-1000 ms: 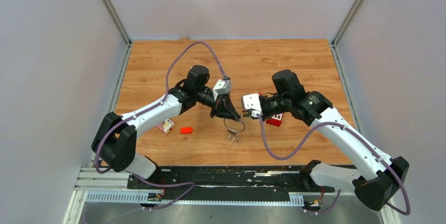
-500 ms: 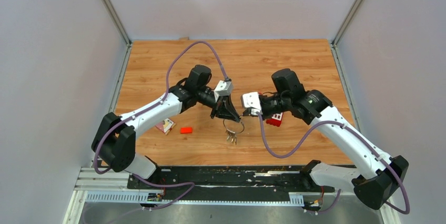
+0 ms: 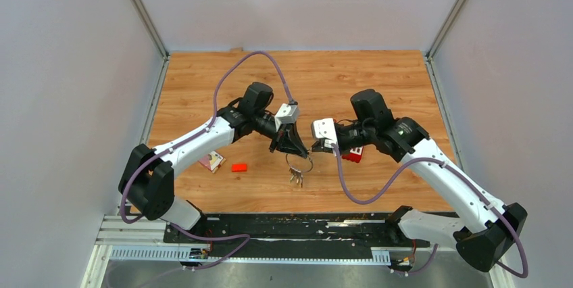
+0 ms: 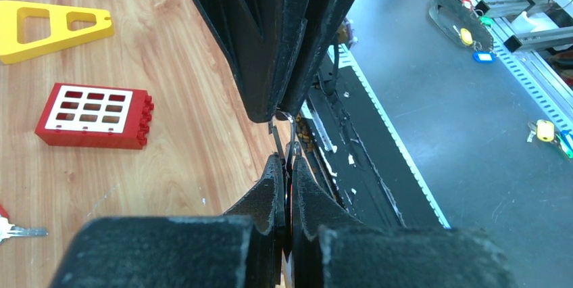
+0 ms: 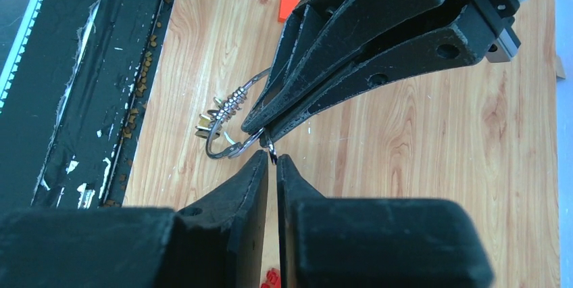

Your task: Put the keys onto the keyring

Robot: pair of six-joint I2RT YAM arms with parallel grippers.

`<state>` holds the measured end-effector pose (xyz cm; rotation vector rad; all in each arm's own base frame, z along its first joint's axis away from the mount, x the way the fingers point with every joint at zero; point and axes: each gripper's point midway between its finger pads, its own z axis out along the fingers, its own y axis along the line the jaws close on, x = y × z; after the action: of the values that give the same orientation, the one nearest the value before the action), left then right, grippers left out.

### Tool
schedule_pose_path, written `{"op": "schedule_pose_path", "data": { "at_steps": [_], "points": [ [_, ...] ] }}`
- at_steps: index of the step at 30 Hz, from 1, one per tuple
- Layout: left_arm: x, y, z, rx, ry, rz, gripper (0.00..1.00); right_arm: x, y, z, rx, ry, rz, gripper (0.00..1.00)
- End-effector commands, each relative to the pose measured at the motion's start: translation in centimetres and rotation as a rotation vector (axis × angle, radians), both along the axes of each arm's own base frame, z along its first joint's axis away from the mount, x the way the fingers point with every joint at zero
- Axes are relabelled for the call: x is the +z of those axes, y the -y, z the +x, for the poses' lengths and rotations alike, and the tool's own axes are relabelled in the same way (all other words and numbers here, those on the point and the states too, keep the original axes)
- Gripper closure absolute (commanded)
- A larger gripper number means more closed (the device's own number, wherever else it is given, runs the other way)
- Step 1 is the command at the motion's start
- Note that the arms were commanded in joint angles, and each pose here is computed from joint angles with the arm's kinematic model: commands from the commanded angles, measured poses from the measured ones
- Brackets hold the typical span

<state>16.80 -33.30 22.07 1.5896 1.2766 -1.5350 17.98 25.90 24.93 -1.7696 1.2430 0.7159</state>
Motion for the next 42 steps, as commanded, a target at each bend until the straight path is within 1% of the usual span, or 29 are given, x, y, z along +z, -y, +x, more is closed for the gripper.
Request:
{"op": "schedule_pose_path", "data": {
  "at_steps": [1,5,15,23,25,27,30,35,38,42],
  "points": [
    [1.0,0.0,0.0,-0.021,0.031,-0.030,1.00,1.4,-0.3,-1.1,0.052,0.028,0.070,0.86],
    [1.0,-0.1,-0.1,-0.023,0.027,-0.030,1.00,1.1,-0.5,-1.2,0.068,0.018,0.066,0.81],
    [1.0,-0.1,-0.3,-0.033,0.022,-0.032,1.00,0.8,-0.8,-0.9,0.069,0.019,0.070,0.73],
    [1.1,-0.1,-0.4,-0.039,0.023,-0.037,1.00,0.3,-1.3,-0.7,0.081,0.007,0.063,0.73],
    [1.1,-0.2,-0.5,-0.040,0.022,-0.037,1.00,0.2,-1.3,-0.7,0.083,0.006,0.062,0.75],
    [0.9,-0.2,-0.5,-0.043,0.022,-0.036,1.00,0.2,-1.4,-0.7,0.084,0.005,0.062,0.78],
    [0.9,-0.2,-0.6,-0.044,0.024,-0.036,1.00,0.2,-1.4,-0.7,0.087,0.007,0.061,0.88],
    [0.9,-0.3,-0.6,-0.045,0.026,-0.035,1.00,0.4,-1.3,-0.9,0.090,0.007,0.067,1.00],
    [0.8,-0.2,-0.3,-0.037,0.031,-0.031,1.00,0.8,-1.3,-0.9,0.083,0.007,0.071,1.00],
    [0.7,-0.2,0.6,0.017,0.083,0.005,0.71,1.7,-1.2,-0.3,0.029,-0.004,0.061,1.00]
  ]
}}
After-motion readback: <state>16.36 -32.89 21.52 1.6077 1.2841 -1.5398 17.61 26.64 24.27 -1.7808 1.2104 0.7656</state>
